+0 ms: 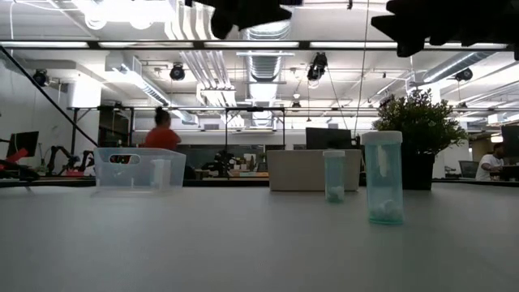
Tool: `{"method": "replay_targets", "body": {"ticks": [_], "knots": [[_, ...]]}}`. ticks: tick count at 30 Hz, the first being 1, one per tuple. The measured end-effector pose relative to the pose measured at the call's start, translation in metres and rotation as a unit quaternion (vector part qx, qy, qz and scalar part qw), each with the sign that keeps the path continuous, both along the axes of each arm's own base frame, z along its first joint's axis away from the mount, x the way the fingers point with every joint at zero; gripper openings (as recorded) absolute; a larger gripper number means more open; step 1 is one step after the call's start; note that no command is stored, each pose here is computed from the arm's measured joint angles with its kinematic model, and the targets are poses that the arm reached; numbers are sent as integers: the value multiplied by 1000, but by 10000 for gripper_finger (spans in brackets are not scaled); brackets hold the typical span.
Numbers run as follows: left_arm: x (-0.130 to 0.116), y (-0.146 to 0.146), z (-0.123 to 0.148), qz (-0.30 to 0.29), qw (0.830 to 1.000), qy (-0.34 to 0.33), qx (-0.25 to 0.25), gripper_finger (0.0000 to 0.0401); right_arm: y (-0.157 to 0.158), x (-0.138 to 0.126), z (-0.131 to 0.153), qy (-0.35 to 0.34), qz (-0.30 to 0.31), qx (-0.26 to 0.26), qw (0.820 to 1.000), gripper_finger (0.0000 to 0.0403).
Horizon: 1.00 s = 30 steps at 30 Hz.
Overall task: Pick and place medicine bottles into bin by pill shape (circle, oval)
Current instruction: Put the top blue tablet bottle into the transparent bin
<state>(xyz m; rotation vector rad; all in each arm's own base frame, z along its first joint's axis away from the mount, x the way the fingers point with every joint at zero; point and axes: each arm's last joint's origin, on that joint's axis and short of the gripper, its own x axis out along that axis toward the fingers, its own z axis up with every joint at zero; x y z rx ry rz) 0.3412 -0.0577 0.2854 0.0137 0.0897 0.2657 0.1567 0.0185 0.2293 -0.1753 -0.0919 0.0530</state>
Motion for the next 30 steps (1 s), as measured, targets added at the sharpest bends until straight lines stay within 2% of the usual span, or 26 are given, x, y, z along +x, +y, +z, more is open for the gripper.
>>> {"method": "replay_targets", "body": {"ticks": [3, 8, 14, 21, 26, 30], "knots": [[13, -2, -6, -10, 997, 66, -44, 168, 3, 0, 1, 17, 10, -6, 1000, 224], [30, -7, -20, -16, 982, 169, -85, 168, 8, -2, 4, 66, 27, -6, 997, 224], [50, -12, -29, -63, 961, 249, -99, 168, 14, -3, -1, 101, 41, 0, 994, 224], [60, 5, -33, -58, 943, 309, -108, 168, 13, -3, -4, 107, 14, 1, 994, 224], [64, 5, -37, -71, 942, 315, -88, 168, 10, -4, -3, 102, -22, -16, 994, 224], [65, 6, -39, -71, 943, 314, -86, 168, 10, -4, 1, 93, -25, -31, 995, 224]]}}
